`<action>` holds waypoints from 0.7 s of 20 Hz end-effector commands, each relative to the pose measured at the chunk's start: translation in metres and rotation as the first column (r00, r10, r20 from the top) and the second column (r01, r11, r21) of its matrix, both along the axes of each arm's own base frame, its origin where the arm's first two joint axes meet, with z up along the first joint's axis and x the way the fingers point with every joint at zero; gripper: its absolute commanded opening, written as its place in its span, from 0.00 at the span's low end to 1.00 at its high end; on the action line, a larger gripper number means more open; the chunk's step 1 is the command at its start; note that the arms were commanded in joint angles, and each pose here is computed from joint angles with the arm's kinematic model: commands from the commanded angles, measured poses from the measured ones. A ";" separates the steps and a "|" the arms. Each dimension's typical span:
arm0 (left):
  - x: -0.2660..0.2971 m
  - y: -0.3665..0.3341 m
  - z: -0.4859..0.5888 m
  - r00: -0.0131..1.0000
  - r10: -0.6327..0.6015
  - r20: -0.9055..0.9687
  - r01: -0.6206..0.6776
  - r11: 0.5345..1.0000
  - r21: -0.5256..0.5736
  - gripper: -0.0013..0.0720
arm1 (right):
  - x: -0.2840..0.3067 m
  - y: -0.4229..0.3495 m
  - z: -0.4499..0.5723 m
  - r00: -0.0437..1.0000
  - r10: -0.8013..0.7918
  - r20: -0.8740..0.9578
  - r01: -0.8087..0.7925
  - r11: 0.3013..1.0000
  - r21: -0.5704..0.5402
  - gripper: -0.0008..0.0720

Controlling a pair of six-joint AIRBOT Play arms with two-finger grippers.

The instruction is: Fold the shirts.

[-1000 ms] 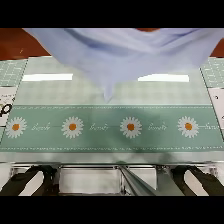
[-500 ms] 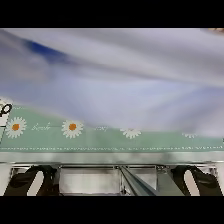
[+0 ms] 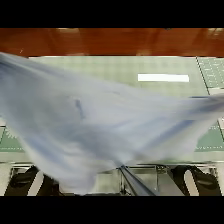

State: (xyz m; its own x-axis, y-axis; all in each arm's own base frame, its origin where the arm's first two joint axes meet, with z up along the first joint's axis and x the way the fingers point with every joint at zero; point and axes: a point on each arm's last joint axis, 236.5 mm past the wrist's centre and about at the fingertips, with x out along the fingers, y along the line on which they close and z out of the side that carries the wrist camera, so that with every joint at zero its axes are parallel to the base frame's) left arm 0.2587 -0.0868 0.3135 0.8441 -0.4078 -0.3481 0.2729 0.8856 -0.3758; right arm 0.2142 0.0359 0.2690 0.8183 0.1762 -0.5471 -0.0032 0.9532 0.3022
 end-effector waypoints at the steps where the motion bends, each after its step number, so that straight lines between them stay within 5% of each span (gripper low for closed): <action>1: 0.062 -0.010 -0.115 0.975 -0.061 -0.214 0.025 0.985 -0.170 0.06 | 0.058 0.004 -0.084 0.989 0.060 -0.139 -0.043 0.991 0.127 0.04; 8: 0.198 0.017 -0.236 0.910 0.002 -0.415 -0.139 0.944 -0.299 0.06 | 0.181 -0.005 -0.203 0.933 0.129 -0.337 -0.010 0.943 0.333 0.04; 14: 0.271 0.002 -0.257 0.909 -0.050 -0.415 -0.086 0.950 -0.301 0.06 | 0.276 0.001 -0.241 0.935 0.135 -0.328 0.088 0.806 0.585 0.05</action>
State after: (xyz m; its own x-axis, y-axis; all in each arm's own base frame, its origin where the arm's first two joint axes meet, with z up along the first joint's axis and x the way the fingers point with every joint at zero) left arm 0.4984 -0.0768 0.0723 0.6678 -0.5217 -0.5308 0.0058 0.7168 -0.6972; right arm 0.4468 0.0347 0.0464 0.5589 0.5157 -0.6493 0.1380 0.7143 0.6861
